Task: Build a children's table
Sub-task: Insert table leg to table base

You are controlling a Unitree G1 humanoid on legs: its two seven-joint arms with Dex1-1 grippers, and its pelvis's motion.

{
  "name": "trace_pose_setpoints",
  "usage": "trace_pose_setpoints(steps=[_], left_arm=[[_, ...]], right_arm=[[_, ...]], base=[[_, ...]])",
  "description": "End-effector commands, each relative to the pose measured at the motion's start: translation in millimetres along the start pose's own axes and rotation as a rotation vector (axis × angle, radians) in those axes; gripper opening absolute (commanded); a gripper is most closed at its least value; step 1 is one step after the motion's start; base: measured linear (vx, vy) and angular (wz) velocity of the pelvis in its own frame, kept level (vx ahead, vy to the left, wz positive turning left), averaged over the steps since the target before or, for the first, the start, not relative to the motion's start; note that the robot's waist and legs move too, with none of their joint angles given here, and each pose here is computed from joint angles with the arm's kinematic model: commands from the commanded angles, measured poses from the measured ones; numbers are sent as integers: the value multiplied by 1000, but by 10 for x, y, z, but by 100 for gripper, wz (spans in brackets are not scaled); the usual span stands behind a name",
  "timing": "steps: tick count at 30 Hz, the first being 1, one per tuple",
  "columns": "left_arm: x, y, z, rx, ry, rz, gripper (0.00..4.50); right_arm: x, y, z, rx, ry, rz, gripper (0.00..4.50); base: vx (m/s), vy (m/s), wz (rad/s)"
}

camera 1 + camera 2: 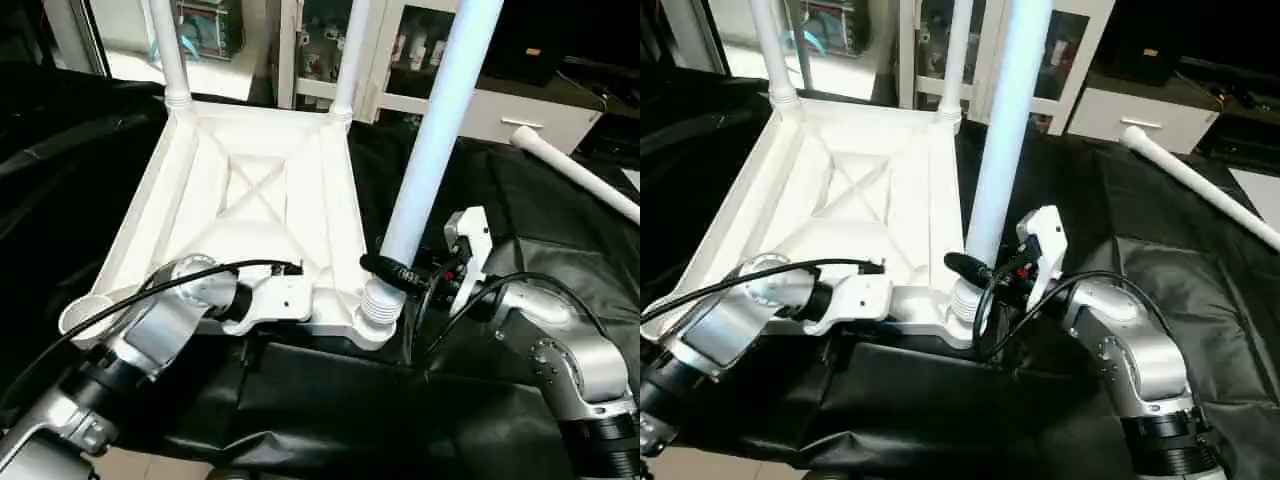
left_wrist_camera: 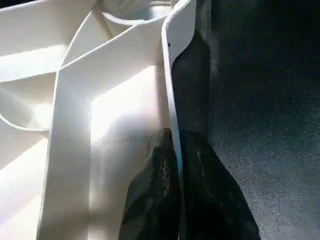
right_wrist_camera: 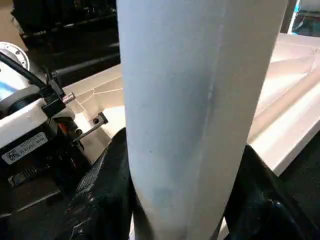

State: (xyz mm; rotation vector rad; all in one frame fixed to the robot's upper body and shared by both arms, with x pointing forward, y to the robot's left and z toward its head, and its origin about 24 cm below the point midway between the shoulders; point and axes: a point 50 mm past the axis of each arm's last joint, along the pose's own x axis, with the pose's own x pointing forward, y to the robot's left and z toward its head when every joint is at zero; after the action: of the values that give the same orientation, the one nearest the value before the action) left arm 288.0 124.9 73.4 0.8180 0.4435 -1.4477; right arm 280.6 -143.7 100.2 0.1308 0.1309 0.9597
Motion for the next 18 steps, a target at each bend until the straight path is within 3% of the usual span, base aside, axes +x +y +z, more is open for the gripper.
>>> trace_pose_setpoints(steps=[1,13,17,18], left_arm=[[114,-128,6,-13,-70,-69,3],[130,-146,-11,-54,-103,-83,0],[157,-61,35,-81,-133,10,0],[156,-56,57,-84,-146,8,31]], right_arm=[[-39,-28,82,-17,-34,-9,182],[-16,-20,66,-2,-13,15,182],[-14,-24,74,-4,-14,13,182],[-13,-22,73,-4,-13,13,182]], base=[[0,0,0],[0,0,0],[0,0,0],[0,0,0]])
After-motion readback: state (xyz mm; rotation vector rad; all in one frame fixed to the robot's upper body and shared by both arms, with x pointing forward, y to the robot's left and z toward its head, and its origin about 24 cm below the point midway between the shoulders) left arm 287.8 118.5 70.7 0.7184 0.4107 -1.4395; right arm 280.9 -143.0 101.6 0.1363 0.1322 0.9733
